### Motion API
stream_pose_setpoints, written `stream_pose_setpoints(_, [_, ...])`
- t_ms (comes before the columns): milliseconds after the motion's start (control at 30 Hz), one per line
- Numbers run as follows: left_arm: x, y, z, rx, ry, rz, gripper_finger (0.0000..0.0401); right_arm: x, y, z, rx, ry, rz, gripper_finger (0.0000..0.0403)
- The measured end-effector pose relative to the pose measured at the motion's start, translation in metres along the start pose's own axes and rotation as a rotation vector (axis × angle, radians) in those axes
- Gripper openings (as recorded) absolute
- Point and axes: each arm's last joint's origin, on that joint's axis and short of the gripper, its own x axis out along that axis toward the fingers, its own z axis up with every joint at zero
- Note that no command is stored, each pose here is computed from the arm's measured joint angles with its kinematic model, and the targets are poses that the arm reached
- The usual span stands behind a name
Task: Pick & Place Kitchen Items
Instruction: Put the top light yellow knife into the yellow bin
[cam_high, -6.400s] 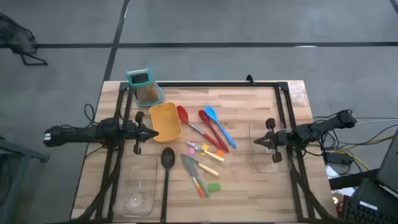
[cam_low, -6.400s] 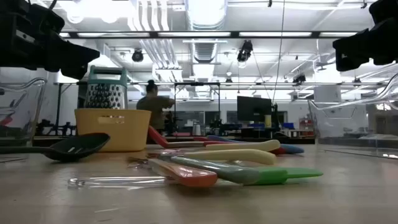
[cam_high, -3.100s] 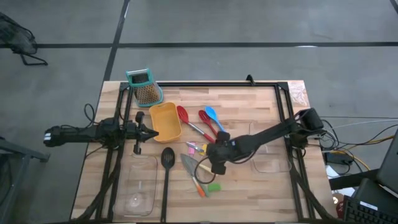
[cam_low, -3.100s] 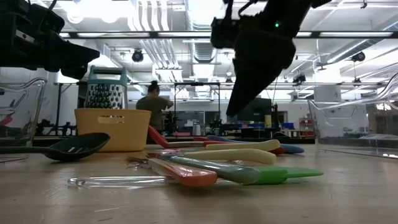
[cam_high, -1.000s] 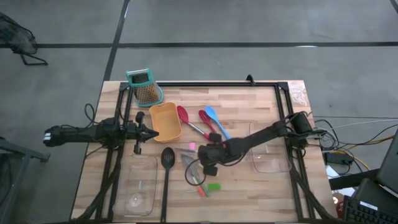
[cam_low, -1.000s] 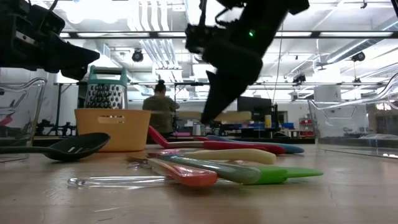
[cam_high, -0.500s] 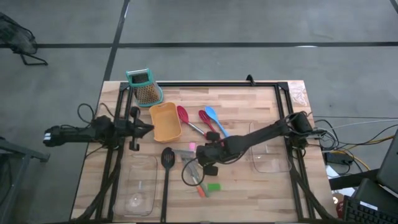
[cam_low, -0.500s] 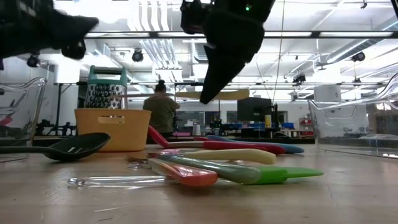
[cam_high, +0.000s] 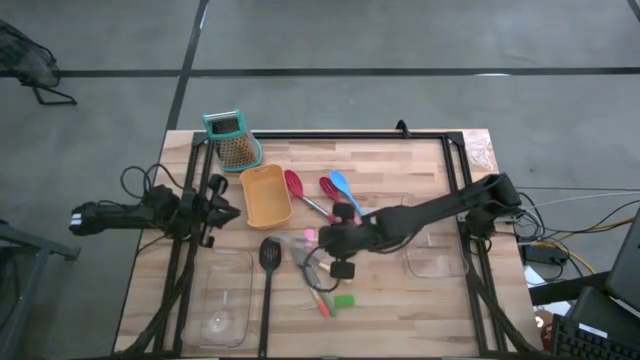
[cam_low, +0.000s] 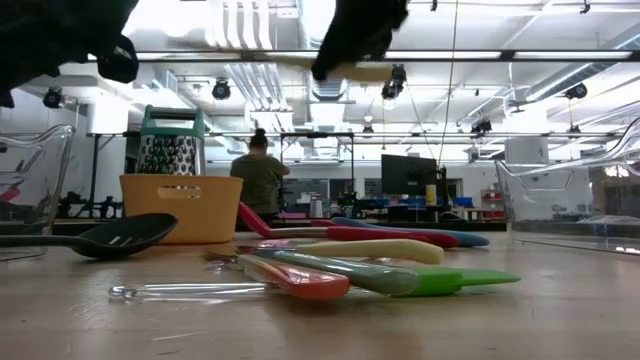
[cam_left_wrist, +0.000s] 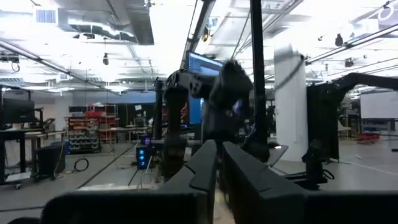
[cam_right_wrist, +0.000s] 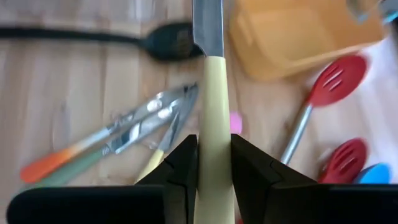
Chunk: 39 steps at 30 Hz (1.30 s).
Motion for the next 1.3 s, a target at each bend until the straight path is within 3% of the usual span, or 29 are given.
stream_pose_setpoints(300, [0.004,0.004,-0.007,-0.034,0.054,0.115,0.0144,-0.030,-0.009,0.024,0.013,-0.257,-0.130,0.0075])
stream_pose_setpoints(533, [0.011,0.006,-0.008,-0.067,0.038,0.143,0.0206,-0.033,-0.009,0.043,0.004,-0.445,-0.136,0.0079])
stream_pose_setpoints(667, [0.016,0.007,-0.007,-0.064,0.007,0.144,0.0210,-0.031,-0.011,0.049,0.000,-0.501,-0.143,0.0089])
stream_pose_setpoints(867, [0.030,0.009,0.000,-0.028,-0.026,0.139,0.0211,-0.029,-0.019,0.051,0.011,-0.506,-0.157,0.0069])
stream_pose_setpoints(1200, [0.069,0.008,-0.005,0.046,0.079,0.089,0.0211,-0.031,-0.023,0.056,0.017,-0.554,-0.168,0.0074])
stream_pose_setpoints(1300, [0.078,0.006,0.002,0.064,-0.002,0.060,0.0211,-0.030,-0.023,0.055,0.004,-0.549,-0.170,0.0069])
